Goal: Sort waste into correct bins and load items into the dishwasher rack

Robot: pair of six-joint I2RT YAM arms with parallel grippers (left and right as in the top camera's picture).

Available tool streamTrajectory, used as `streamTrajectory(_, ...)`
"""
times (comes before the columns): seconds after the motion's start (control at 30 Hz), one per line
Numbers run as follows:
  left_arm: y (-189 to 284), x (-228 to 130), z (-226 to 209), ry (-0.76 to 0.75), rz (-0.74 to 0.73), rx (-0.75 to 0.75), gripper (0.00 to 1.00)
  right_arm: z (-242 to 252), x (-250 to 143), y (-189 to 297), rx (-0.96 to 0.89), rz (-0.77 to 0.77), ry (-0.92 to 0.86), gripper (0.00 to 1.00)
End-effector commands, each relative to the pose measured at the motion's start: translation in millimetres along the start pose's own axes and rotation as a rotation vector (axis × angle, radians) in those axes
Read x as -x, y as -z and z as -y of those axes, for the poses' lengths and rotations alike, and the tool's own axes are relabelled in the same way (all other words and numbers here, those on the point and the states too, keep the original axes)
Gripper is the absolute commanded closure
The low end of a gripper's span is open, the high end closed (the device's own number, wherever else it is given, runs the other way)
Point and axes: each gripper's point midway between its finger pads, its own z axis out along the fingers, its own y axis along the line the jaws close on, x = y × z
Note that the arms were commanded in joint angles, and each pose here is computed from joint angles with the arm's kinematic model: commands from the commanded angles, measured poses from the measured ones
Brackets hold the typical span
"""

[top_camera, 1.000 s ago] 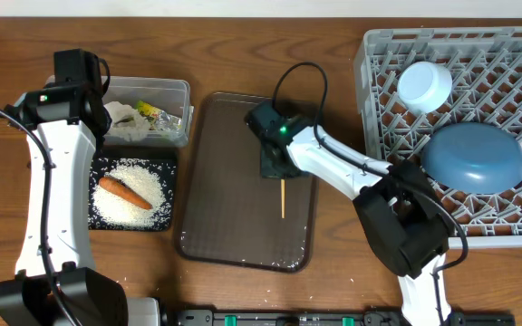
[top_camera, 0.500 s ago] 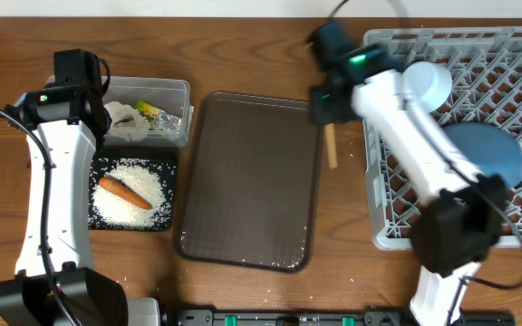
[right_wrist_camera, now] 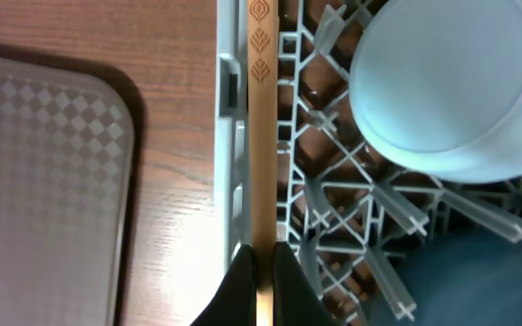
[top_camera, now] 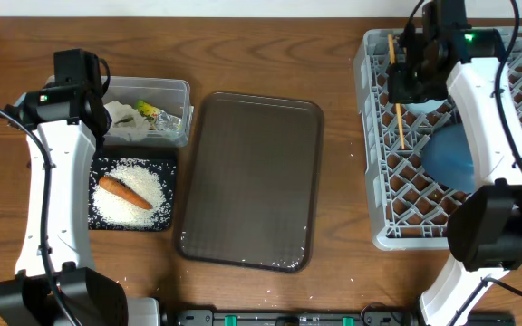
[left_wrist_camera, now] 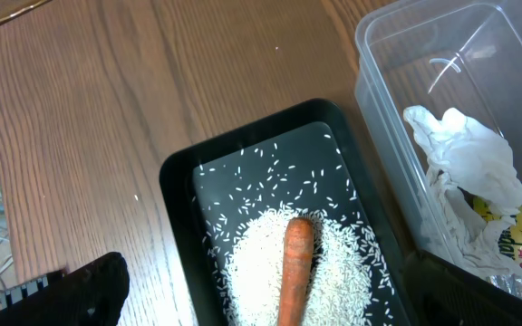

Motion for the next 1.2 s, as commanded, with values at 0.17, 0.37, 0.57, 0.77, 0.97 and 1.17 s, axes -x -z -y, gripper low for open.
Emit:
streamTrajectory(0.17, -1, 2, -1, 0.008, 0.011, 0.011, 0.02, 0, -3, -18, 0.033, -0.019, 0.022, 0.44)
streamTrajectory(0.37, -1, 2, -1, 0.008, 0.011, 0.011, 0.02, -2, -6, -19, 0.034, -0.028, -0.016, 0.21)
streamTrajectory(0.57, -1, 2, -1, 0.008, 0.011, 0.011, 0.02, -3, -23, -14, 0.028, -0.094, -0.127, 0.37)
streamTrajectory(0.77, -1, 2, -1, 0.008, 0.011, 0.011, 0.02, -10, -49, 22, 0.024, -0.149, -0.146, 0.42)
streamTrajectory(0.97, -1, 2, -1, 0.008, 0.011, 0.011, 0.02, -18, -92, 80, 0.022, -0.171, -0.159, 0.46)
streamTrajectory(1.17, -1, 2, -1, 0.008, 0.011, 0.011, 0.02, -24, -143, 121, -0.035, -0.070, -0.174, 0.46)
